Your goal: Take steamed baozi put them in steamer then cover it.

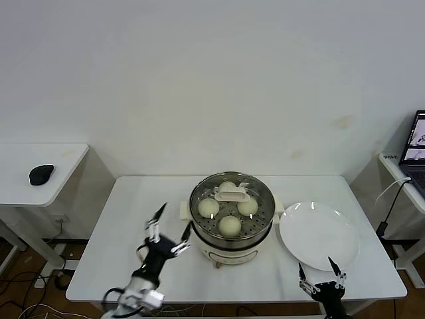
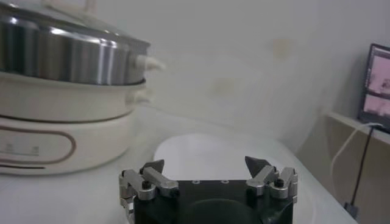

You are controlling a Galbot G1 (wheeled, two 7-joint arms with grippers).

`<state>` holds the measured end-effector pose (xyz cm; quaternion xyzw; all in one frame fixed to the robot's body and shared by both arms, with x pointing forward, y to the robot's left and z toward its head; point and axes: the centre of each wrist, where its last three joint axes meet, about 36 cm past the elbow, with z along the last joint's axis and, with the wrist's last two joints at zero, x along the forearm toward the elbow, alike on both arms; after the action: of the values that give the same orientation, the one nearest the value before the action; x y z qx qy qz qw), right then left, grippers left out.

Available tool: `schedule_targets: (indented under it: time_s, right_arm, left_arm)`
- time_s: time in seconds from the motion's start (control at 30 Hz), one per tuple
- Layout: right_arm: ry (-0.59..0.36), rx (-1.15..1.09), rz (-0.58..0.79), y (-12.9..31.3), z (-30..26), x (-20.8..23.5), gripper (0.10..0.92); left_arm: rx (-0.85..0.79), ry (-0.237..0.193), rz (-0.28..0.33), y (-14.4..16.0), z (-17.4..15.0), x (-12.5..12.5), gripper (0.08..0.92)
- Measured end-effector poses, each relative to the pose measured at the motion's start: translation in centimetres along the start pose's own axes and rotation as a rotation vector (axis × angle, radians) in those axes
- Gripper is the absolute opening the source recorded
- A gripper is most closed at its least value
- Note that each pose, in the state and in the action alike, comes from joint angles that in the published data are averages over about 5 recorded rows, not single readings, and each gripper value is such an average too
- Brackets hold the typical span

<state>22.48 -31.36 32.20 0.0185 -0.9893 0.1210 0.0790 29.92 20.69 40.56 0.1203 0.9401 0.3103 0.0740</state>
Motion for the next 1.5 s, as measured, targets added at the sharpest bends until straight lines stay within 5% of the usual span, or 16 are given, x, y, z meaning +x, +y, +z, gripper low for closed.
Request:
schedule_targets:
  time_s: [0.33, 0.6, 0.83, 1.5]
  right_arm:
    - [0.006, 0.013, -0.057, 0.0, 0.0, 1.5, 0.823]
    - [0.008, 0.015, -0.084, 0.4, 0.3, 2.1, 0.823]
    - [0.010, 0.016, -0.104, 0.8, 0.3, 2.4, 0.823]
    - [0.014, 0.027, -0.136, 1.2, 0.3, 2.5, 0.823]
  left_arm:
    - [0.488, 0.213, -0.142, -1.0, 4.9, 6.4, 0.823]
    - [0.627, 0.313, -0.215, -1.1, 7.1, 9.9, 0.823]
    - [0.684, 0.348, -0.236, -1.7, 8.0, 11.4, 0.823]
    - [0.677, 0.348, -0.237, -1.5, 9.1, 13.1, 0.823]
